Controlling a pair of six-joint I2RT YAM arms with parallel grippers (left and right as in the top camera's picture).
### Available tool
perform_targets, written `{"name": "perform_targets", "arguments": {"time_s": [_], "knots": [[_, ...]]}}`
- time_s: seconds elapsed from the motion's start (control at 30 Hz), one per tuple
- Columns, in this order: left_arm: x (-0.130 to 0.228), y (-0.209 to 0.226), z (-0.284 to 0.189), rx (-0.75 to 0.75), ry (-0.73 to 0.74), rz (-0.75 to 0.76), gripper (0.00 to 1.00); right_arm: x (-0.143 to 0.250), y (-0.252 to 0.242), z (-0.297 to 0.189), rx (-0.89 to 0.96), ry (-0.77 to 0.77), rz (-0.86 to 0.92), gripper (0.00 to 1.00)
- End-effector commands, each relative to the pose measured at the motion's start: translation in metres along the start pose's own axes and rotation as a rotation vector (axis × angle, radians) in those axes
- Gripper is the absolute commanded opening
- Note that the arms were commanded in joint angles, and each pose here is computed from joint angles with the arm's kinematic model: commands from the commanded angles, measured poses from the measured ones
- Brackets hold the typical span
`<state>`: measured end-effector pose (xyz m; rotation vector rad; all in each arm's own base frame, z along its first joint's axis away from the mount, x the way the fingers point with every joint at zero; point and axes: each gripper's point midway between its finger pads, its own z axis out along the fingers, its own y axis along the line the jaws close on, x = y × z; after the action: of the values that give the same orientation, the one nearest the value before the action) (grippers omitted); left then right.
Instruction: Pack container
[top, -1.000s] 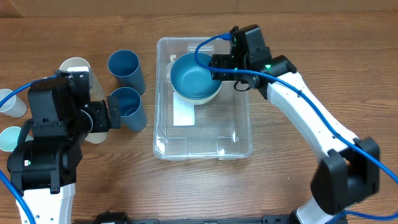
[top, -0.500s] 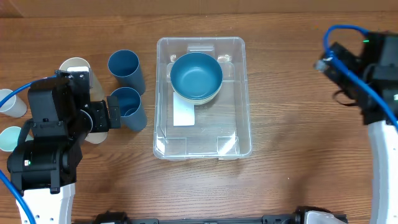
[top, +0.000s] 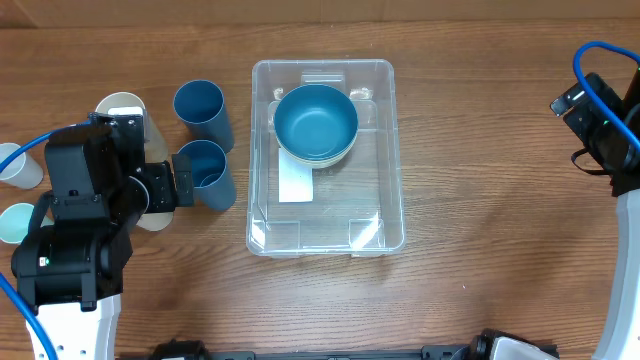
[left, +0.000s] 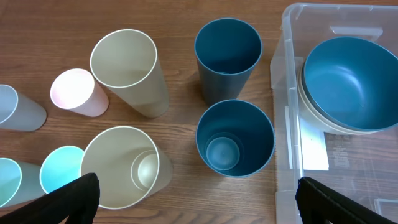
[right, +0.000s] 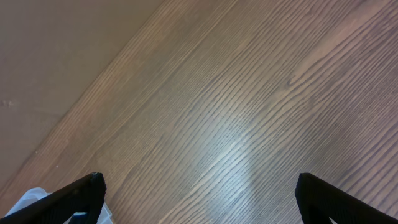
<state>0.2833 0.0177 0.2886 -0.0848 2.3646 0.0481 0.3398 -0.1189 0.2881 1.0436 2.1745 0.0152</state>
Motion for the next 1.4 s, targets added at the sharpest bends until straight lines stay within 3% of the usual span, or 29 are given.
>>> {"name": "perform_targets", "arguments": {"time_s": [0.0,0.77,0.97,1.03,1.13,1.23,1.37], "knots": [[-0.007,-0.001,-0.004,-0.001,-0.021,0.027,1.00,-0.005,0.000,-0.004,0.001,-0.019,0.007,1.00],[-0.007,-0.001,-0.004,-0.001,-0.021,0.027,1.00,-0.005,0.000,-0.004,0.000,-0.019,0.007,1.00],[-0.006,-0.042,-0.009,0.241,0.000,-0.132,1.00,-0.005,0.000,-0.004,0.001,-0.019,0.007,1.00],[-0.007,-0.036,-0.008,0.205,-0.003,-0.135,1.00,-0.005,0.000,-0.004,0.001,-0.019,0.007,1.00],[-0.009,-0.003,-0.005,0.054,-0.021,-0.375,1.00,-0.005,0.000,-0.004,0.001,-0.019,0.006,1.00],[-0.018,0.007,-0.007,0.045,-0.051,-0.422,1.00,-0.005,0.000,-0.004,0.001,-0.019,0.007,1.00],[-0.033,0.067,-0.022,-0.137,-0.101,-0.574,1.00,-0.005,0.000,-0.004,0.000,-0.019,0.007,1.00]]}}
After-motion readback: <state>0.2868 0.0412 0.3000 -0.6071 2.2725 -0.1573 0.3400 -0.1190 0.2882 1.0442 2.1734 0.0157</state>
